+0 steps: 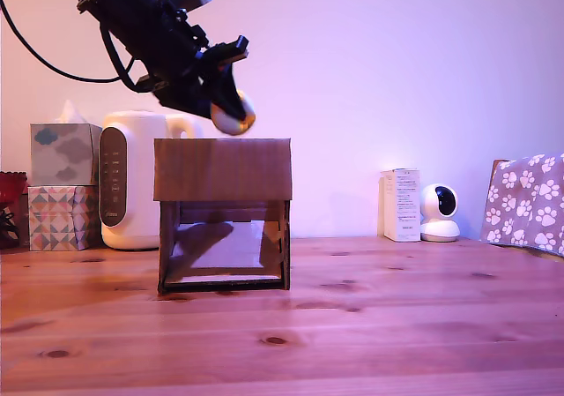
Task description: Drop the footbag into the cardboard dice tower
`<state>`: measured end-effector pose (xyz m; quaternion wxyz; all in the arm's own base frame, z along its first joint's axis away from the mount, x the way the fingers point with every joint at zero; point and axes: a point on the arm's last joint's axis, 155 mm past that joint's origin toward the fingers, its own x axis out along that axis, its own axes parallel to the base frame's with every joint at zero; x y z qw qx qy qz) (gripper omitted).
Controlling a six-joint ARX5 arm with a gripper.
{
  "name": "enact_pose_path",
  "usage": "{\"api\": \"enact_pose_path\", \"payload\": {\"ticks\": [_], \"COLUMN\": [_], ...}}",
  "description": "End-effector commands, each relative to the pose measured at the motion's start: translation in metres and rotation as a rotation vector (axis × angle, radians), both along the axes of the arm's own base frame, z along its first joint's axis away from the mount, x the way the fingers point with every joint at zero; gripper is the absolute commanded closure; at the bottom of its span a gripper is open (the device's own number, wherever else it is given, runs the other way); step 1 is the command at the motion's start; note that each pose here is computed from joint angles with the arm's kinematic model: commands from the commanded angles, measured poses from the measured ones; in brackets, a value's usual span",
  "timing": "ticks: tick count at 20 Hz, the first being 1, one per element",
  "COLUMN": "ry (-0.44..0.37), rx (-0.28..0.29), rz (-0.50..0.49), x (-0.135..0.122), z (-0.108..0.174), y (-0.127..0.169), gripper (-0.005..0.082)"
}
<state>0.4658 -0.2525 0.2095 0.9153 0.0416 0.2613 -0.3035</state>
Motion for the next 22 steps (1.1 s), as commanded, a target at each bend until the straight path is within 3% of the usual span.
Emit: {"api": "enact_pose_path", "payload": {"ticks": [1,3,5,7,9,10,15,22], "ry": [-0.017,0.010,0.041,0.097,0.172,0.210,0.264,0.120], "rx": [0.002,0.013,0.018,0.030,0.039,0.038,-0.019,-0.094], "rz": [0.001,0.000,-0.014,-0.031,-0.062,-0.082,-0.176,-0.218], "x": [0.002,-0.003,-0.014,-0.031,-0.048,-0.056,-0.077,-0.103], "z": [0.015,0.017,0.019,0.016,0.007,0.002,-0.009,0.000], "y": [0.000,0.002,0.004,0.007,0.007,0.006,-0.007,-0.002], "gripper": [0.0015,0.0061,0.0160,0.0388,0.0698,0.0804,0.0784,0.0783]}}
